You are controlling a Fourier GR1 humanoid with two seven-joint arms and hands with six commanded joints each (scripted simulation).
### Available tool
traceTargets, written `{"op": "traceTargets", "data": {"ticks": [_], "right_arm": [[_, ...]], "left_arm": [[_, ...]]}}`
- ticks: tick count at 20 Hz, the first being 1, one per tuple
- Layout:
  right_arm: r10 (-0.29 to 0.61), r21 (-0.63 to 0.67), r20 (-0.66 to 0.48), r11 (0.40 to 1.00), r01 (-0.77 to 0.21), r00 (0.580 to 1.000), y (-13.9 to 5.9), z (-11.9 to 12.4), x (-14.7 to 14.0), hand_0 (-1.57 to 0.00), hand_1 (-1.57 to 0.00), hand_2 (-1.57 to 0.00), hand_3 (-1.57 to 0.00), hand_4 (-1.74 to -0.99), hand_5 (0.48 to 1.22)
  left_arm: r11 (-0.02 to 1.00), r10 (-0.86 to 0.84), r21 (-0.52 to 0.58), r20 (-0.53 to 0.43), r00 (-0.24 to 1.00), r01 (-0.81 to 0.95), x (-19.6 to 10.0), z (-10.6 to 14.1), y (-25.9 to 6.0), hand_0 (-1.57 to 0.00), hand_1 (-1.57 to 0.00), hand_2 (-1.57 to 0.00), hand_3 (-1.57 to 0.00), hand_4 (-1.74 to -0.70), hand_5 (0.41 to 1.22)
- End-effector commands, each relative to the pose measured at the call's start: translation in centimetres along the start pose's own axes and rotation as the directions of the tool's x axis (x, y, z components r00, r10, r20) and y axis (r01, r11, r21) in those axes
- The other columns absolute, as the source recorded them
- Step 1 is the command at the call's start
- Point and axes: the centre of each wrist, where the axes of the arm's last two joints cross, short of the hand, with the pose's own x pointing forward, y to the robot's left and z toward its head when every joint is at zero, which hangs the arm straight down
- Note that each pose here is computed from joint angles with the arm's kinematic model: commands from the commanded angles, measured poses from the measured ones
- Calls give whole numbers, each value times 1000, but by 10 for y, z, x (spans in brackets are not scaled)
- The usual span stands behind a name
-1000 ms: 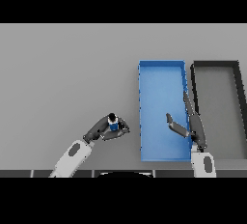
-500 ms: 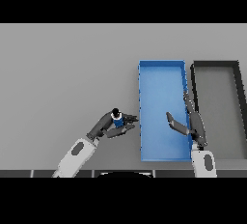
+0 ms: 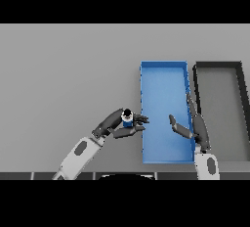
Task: Pick up the blue pipe and place it into the blue bin.
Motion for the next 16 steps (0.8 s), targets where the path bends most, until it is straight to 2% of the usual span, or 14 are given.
{"op": "traceTargets", "data": {"ticks": [1,5,7,10,13,16], "right_arm": [[6,-7,4,1000,-6,1000,-3,3,-2,1,1,1,1,-1151,643],[38,-61,13,997,-37,999,2,18,5,1,1,1,1,-1138,643],[57,-94,10,994,-56,998,7,29,12,1,1,1,1,-1188,643],[62,-117,22,991,-59,998,4,32,24,1,1,-20,1,-1187,642],[-155,32,128,988,152,980,-1,27,41,1,-22,-89,-1,-1202,624],[-225,214,130,957,195,966,-17,14,75,1,-23,-118,-1,-1224,600]], "left_arm": [[1000,2,5,5,1000,-2,1,5,1,-1566,-1567,-1568,-1568,-1467,1220],[1000,0,1,-17,1000,0,-2,-1,2,-1569,-1569,-1570,-1570,-1466,1220],[1000,-3,-1,-9,1000,3,-4,1,2,-1570,-1570,-1570,-1570,-1466,1220],[1000,4,-7,7,1000,-4,-2,0,3,-1570,-1570,-1571,-1571,-1467,1220],[1000,7,-12,-7,1000,-7,-6,3,-1,-1571,-1571,-1571,-1571,-1467,1221],[1000,-2,-19,0,1000,2,-2,0,-1,-1571,-1571,-1571,-1571,-1467,1221]]}}
